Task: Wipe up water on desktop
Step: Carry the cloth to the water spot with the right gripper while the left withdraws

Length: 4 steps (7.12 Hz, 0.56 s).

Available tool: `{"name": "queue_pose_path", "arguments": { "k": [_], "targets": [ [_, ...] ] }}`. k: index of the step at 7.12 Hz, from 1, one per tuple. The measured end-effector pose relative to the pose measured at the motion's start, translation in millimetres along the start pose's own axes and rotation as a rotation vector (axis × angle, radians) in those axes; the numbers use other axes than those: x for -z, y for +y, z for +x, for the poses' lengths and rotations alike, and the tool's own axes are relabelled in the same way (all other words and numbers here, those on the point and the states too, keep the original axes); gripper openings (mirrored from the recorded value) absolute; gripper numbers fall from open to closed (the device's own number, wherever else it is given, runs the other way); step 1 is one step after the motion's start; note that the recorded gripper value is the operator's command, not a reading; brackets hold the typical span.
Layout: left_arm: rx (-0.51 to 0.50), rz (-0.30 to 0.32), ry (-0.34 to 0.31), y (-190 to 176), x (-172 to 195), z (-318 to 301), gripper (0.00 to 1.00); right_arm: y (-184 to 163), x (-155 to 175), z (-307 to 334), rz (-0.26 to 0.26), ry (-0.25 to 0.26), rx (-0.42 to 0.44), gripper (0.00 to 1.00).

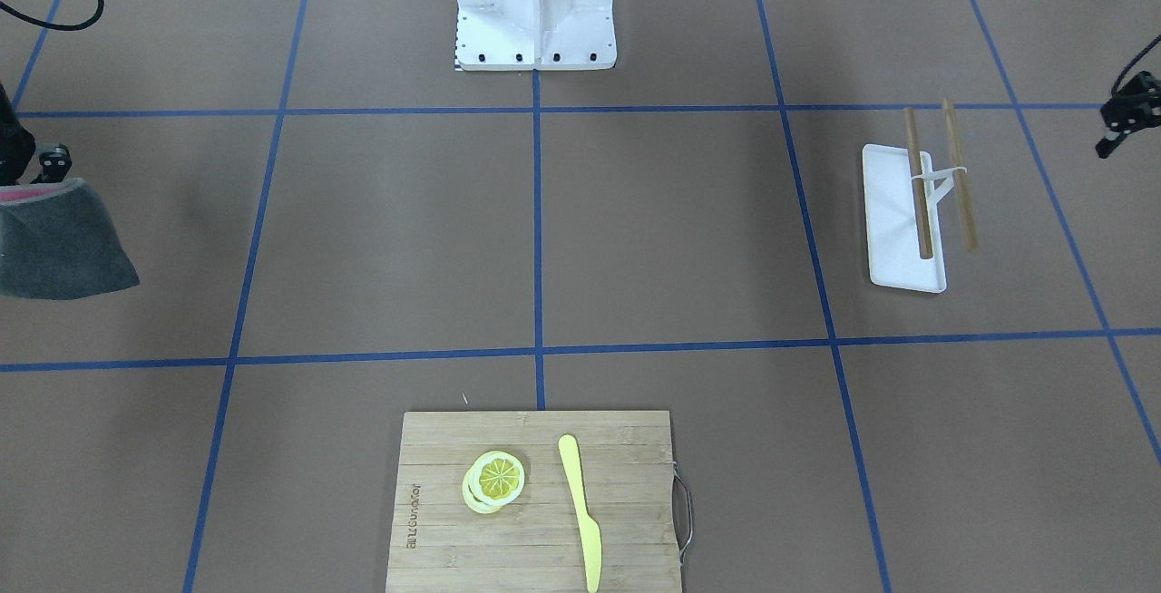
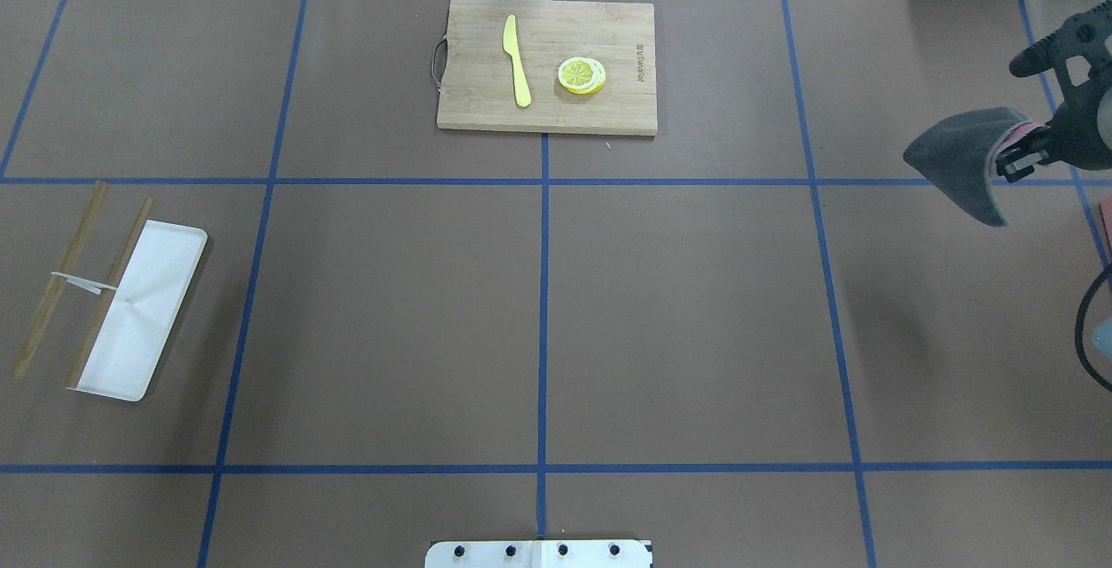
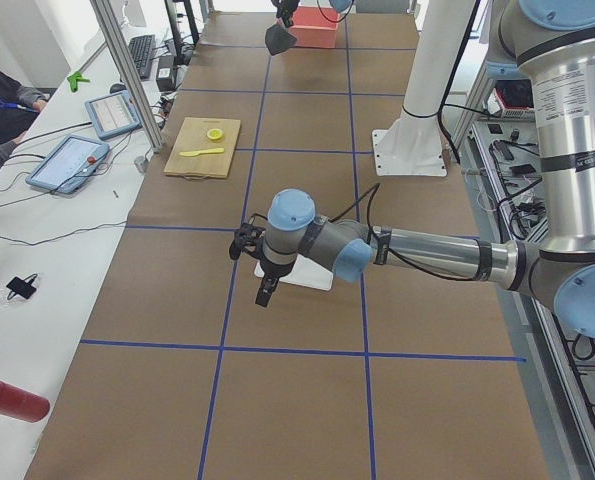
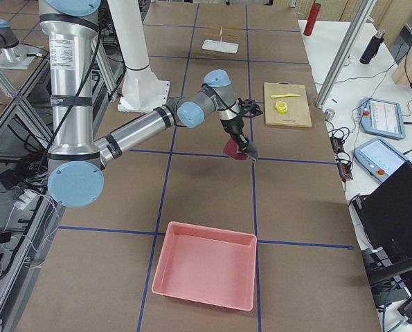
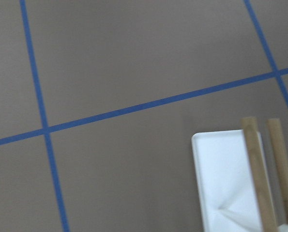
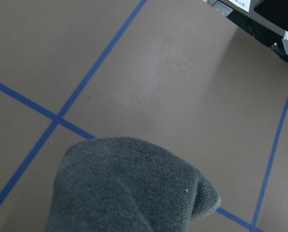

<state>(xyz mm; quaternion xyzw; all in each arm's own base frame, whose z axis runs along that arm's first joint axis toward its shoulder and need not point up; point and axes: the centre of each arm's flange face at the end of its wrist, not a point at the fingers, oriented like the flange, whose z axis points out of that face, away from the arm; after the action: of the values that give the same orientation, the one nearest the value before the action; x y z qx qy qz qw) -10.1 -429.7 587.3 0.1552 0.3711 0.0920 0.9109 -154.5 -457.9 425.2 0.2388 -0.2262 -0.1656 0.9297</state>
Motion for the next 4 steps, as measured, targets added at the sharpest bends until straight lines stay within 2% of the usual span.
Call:
{"name": "queue_pose_path", "arguments": {
  "k": [2, 4],
  "targets": [
    [0.037, -0.086, -0.012, 32.9, -14.2, -53.3, 0.99, 22.6, -13.5, 12.1, -0.087, 0.027, -0.018, 0.0],
    [0.067, -0.128, -0.013, 43.5, -21.1, -65.4, 0.99, 39.5, -29.3, 20.4, -0.228, 0.098, -0.016, 0.0]
  ]
}}
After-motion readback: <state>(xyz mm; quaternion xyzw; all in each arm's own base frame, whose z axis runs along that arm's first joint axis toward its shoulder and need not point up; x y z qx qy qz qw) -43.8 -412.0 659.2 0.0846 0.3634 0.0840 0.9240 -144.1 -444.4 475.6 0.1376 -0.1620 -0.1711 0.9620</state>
